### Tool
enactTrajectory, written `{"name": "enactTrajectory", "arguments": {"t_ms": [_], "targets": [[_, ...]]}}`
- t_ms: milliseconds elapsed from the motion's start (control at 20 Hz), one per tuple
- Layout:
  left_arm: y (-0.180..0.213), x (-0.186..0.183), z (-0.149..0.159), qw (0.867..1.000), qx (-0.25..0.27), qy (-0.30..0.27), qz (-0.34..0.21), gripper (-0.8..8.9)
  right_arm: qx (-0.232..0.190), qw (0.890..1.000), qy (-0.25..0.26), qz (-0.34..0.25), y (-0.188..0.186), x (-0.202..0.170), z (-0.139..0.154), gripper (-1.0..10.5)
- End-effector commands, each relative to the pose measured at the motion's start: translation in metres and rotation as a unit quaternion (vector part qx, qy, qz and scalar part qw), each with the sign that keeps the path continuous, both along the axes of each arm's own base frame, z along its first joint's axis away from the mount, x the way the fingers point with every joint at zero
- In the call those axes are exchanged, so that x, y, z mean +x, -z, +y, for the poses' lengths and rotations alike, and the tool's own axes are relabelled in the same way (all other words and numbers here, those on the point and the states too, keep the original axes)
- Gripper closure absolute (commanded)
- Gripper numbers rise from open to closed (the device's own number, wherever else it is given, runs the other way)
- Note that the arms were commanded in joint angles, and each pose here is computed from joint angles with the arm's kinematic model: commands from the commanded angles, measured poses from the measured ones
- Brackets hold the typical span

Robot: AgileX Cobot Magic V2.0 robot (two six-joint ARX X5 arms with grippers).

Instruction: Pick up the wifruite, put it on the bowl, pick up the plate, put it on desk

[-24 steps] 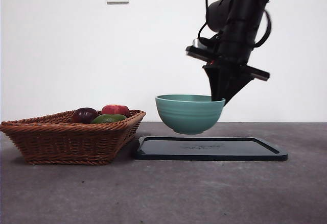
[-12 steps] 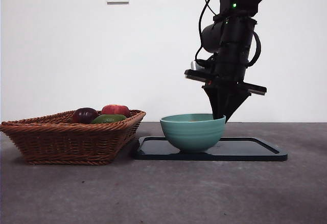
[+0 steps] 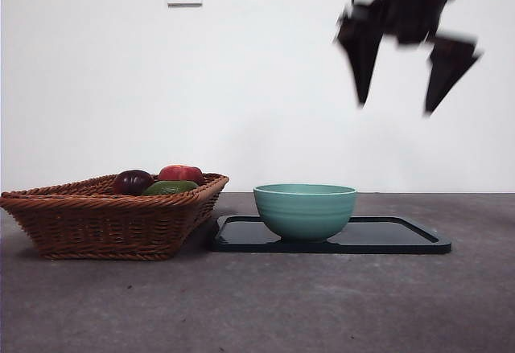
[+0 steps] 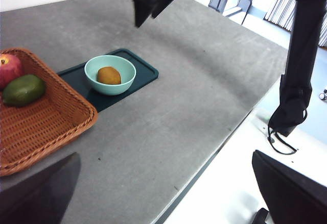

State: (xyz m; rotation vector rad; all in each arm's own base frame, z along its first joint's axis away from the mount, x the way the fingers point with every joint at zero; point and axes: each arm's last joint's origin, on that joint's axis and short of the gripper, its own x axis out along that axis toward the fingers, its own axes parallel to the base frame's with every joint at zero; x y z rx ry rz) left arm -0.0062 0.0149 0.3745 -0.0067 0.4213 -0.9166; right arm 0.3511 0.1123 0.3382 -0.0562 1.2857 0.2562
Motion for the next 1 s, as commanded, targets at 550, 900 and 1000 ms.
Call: {"name": "enactTrajectory", "arguments": {"t_ms": [550, 900, 1000], "targets": [[-0.008, 0.002, -0.003, 0.999, -0.035, -0.001, 0.003, 2.2, 0.088, 0.973, -0.085, -0.197, -0.123, -0.214, -0.031, 3.6], [-0.019, 0.023, -0.04, 0.999, -0.026, -0.008, 0.022, 2.22, 0.126, 0.967, -0.084, -0.204, -0.07, -0.304, -0.078, 3.6], [-0.023, 0.035, -0.061, 0.999, -0.028, -0.012, 0.033, 2.22, 0.136, 0.965, -0.075, -0.211, -0.055, -0.321, -0.09, 3.6]]}}
